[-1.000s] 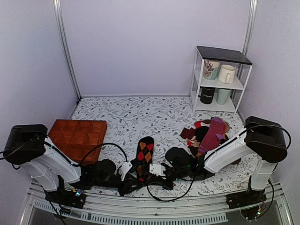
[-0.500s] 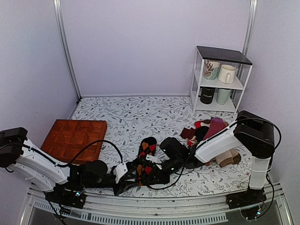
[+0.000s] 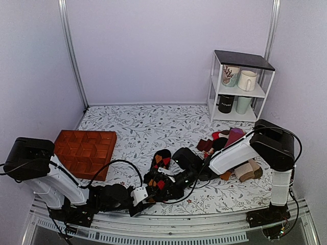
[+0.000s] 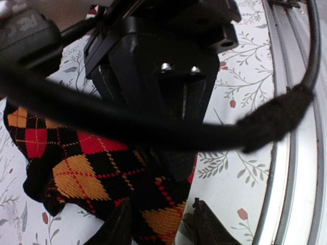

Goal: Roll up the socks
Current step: Roll the sock at the center of the board.

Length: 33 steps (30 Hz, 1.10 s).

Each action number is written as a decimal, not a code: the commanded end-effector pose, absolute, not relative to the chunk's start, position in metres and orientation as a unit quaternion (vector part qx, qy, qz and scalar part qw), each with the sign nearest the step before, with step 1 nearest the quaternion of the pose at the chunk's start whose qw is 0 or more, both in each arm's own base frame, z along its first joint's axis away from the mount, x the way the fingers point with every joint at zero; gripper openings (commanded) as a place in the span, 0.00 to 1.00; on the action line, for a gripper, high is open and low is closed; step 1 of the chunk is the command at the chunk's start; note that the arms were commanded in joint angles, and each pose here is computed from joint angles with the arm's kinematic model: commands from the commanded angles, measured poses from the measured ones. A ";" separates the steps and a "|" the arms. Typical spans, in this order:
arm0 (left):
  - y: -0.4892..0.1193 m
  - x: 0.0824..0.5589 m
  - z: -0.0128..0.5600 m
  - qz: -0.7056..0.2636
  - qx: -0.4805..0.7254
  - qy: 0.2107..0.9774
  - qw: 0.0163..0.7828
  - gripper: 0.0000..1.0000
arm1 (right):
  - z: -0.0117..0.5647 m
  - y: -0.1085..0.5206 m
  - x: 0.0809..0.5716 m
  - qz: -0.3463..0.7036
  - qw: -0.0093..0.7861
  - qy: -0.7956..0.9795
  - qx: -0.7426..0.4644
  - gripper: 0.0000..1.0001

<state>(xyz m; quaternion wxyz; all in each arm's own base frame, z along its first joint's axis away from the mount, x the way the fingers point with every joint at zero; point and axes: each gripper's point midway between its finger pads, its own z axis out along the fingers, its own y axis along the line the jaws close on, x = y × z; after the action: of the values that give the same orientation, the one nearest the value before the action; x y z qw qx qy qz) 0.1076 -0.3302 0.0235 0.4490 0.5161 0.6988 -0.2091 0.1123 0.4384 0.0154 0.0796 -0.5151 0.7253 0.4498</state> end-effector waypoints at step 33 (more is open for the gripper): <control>-0.315 0.084 -0.005 -0.266 0.488 0.745 0.369 0.00 | -0.034 0.389 0.105 0.348 0.026 0.793 -0.499 0.28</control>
<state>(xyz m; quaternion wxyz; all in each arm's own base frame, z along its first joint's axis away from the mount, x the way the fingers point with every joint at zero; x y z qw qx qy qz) 0.0992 -0.3307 0.0197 0.4426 0.4910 0.7090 -0.2455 0.1107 0.4385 0.0175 0.0646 -0.5162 0.7216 0.4568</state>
